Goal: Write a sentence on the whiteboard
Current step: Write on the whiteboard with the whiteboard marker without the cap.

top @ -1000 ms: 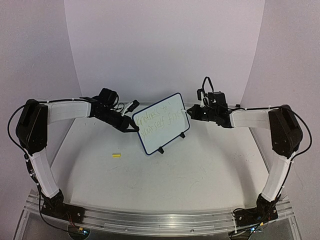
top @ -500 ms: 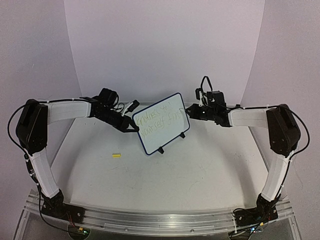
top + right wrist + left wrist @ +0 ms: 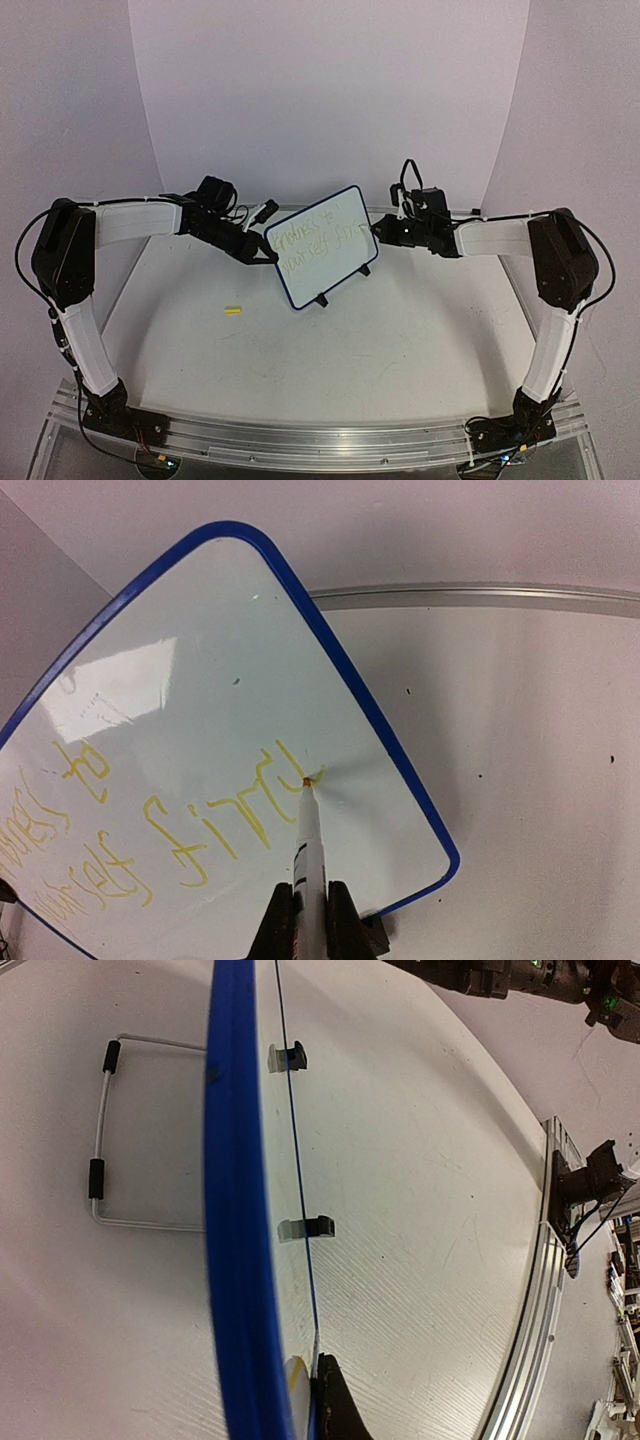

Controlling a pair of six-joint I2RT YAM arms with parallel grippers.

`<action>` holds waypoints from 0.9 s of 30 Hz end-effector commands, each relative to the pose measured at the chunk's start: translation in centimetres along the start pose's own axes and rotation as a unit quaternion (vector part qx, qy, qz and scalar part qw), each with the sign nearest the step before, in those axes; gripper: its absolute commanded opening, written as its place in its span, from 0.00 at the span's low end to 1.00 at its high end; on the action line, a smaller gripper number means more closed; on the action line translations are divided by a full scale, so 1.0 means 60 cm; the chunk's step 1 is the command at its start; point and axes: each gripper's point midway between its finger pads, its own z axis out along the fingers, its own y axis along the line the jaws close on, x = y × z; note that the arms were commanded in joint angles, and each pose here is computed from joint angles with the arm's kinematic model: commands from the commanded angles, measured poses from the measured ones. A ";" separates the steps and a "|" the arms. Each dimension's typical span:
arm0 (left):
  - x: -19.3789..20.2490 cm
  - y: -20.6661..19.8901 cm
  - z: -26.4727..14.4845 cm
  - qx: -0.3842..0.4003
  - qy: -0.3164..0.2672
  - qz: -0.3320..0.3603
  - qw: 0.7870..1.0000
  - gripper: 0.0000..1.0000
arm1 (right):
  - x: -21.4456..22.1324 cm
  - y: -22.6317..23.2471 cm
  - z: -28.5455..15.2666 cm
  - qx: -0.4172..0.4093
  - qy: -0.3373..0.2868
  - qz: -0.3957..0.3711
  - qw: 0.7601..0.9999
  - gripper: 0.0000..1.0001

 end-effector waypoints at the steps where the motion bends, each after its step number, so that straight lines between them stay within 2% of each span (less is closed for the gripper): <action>1: -0.013 0.002 0.000 -0.008 -0.003 0.012 1.000 0.00 | 0.026 -0.010 0.006 0.008 0.013 0.006 1.000 0.00; 16: -0.014 0.001 -0.001 -0.008 -0.004 0.012 1.000 0.00 | -0.001 -0.016 -0.001 0.031 -0.008 0.006 0.999 0.00; 27: -0.015 0.000 -0.003 -0.009 -0.005 0.014 1.000 0.00 | -0.029 -0.012 -0.053 0.047 -0.048 0.007 0.998 0.00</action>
